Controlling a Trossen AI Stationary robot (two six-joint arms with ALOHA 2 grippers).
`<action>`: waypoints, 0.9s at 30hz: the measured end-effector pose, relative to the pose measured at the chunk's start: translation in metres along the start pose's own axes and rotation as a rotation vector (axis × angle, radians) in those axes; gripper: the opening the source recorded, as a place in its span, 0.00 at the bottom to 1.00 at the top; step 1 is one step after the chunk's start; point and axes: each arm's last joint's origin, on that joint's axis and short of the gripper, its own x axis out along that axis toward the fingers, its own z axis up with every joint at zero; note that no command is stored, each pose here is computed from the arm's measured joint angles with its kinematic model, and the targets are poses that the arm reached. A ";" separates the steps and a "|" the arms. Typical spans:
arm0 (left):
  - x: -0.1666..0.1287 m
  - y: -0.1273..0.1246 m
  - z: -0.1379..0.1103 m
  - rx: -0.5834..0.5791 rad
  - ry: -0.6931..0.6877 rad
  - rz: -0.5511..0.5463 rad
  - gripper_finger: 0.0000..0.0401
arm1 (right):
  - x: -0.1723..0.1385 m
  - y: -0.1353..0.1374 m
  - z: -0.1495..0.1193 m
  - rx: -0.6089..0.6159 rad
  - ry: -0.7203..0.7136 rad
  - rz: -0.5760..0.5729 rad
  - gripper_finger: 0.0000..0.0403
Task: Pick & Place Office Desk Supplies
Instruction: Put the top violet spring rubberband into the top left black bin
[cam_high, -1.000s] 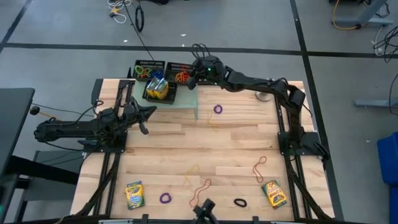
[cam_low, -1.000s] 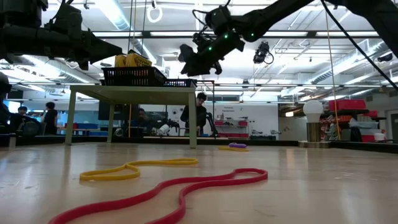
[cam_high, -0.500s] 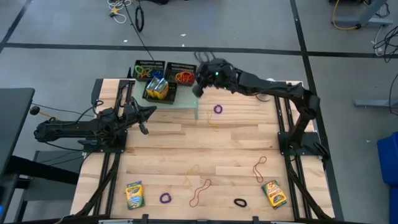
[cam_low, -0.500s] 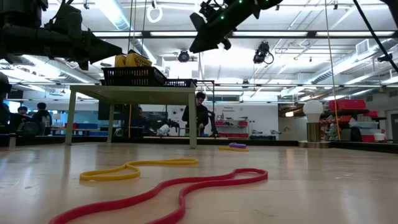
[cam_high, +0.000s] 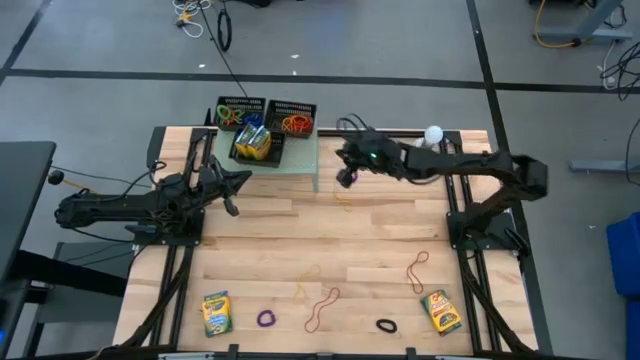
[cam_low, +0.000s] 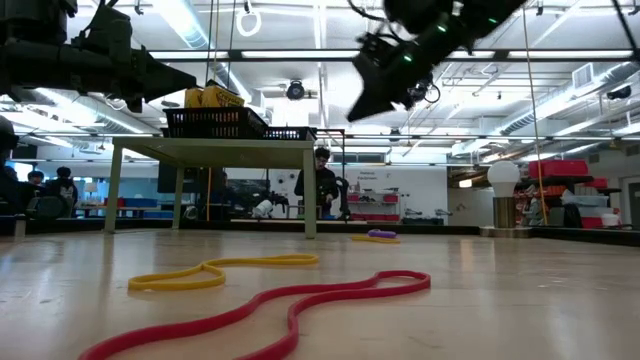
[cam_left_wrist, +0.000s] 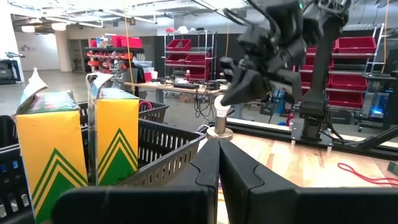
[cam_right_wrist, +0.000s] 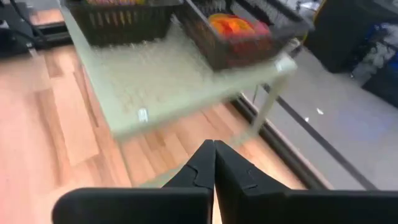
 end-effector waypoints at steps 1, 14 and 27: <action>0.000 0.000 0.000 0.000 0.001 0.000 0.03 | -0.005 -0.001 -0.009 0.018 -0.005 -0.004 0.01; 0.000 0.000 0.000 0.000 0.000 0.002 0.03 | -0.021 -0.018 -0.103 0.294 0.031 -0.105 0.02; 0.000 0.000 0.000 0.000 0.000 0.002 0.03 | 0.022 -0.032 -0.137 0.436 0.163 -0.119 0.31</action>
